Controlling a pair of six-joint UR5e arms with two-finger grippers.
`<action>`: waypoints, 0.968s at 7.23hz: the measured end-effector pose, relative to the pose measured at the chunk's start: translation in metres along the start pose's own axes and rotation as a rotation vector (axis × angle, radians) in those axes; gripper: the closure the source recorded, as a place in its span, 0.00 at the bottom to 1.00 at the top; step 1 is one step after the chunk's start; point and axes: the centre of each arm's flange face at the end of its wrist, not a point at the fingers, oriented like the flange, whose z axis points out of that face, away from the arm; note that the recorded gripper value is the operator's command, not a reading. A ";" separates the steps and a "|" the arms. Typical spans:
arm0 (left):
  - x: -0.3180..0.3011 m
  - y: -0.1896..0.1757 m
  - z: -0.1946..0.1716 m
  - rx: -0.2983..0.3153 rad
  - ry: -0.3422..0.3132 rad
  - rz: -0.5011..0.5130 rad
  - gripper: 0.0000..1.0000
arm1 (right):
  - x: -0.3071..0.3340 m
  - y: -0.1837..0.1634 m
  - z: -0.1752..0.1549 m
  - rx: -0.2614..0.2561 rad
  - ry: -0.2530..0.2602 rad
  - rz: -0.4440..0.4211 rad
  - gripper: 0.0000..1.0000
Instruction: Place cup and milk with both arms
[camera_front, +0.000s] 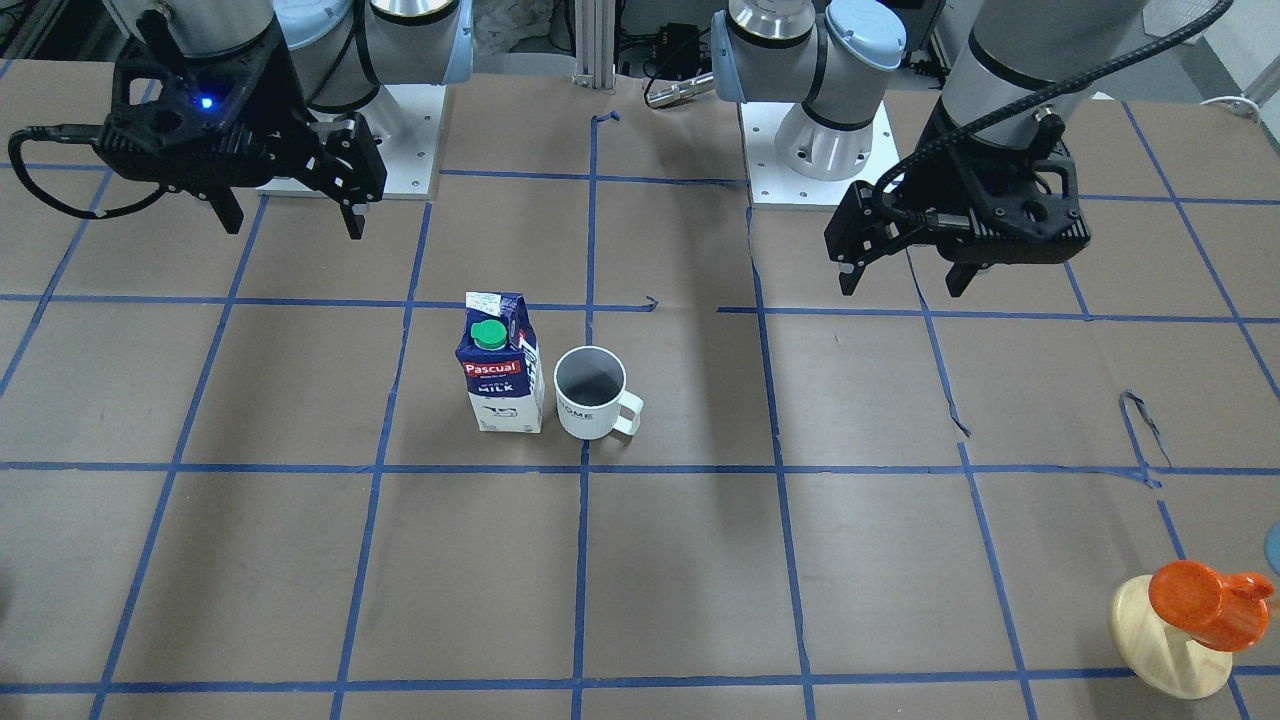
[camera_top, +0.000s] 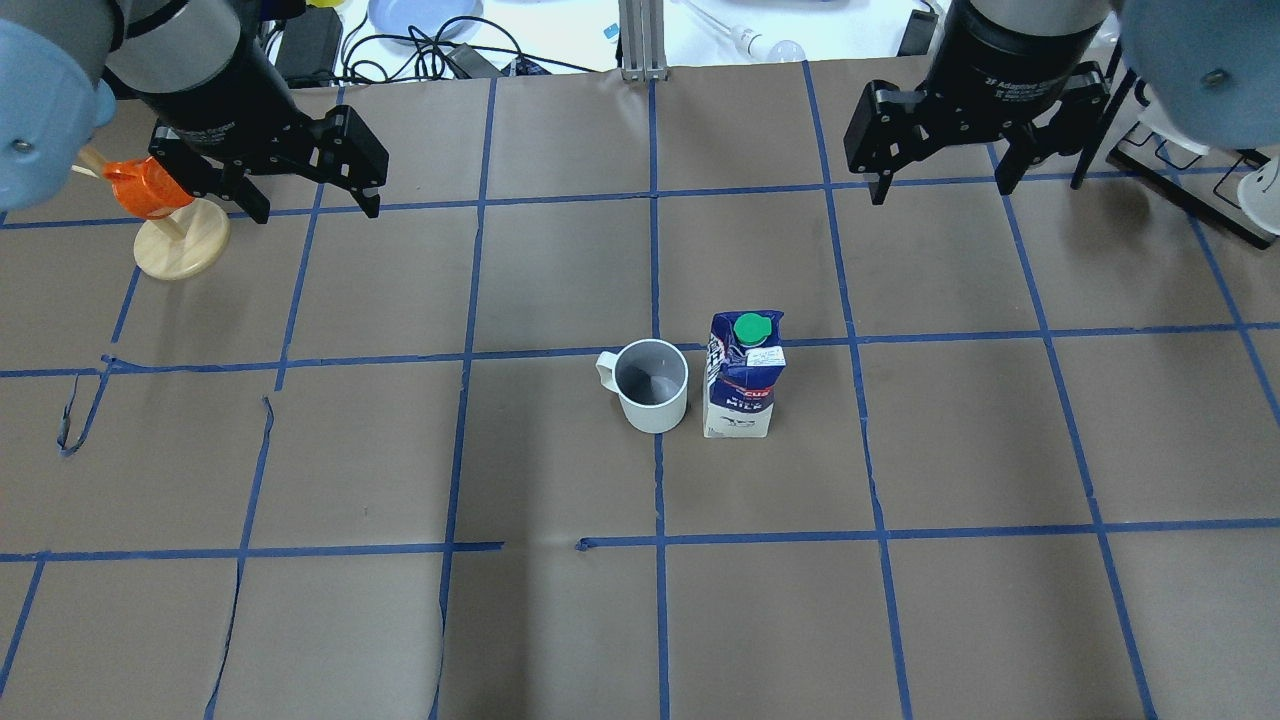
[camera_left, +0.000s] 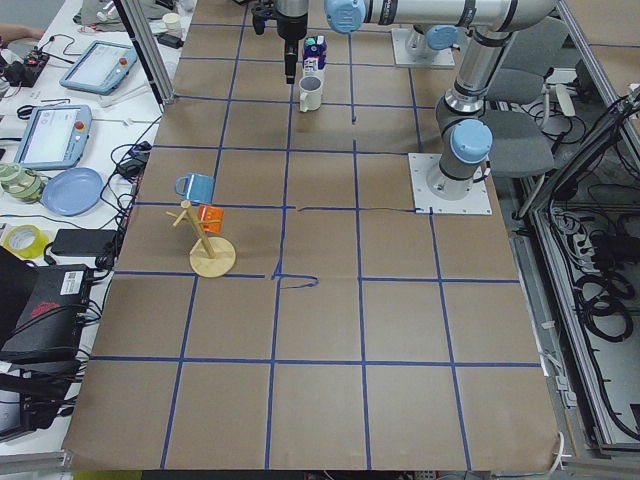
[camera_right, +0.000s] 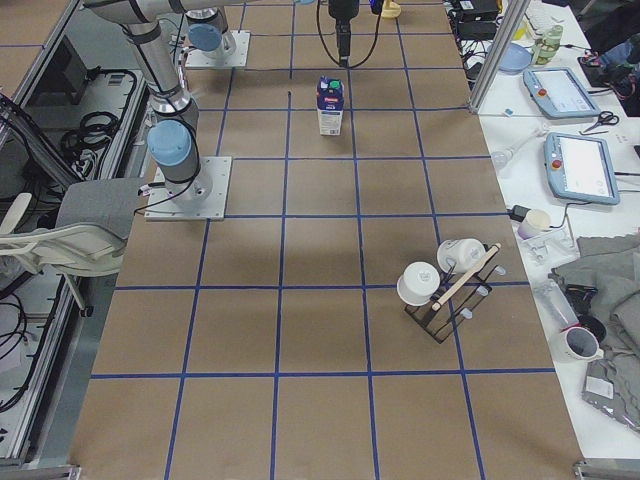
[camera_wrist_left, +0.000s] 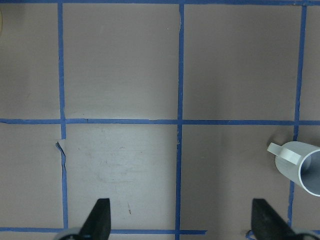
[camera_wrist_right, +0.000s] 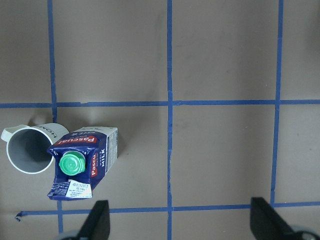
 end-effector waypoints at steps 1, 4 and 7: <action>0.000 0.000 0.001 -0.003 0.000 0.000 0.00 | 0.002 0.000 0.000 0.003 -0.002 0.004 0.00; 0.001 0.001 0.005 -0.010 0.001 0.001 0.00 | 0.002 0.000 0.000 0.004 -0.006 0.006 0.00; 0.001 0.001 0.006 -0.013 0.001 0.001 0.00 | 0.002 0.000 0.000 0.004 -0.007 0.003 0.00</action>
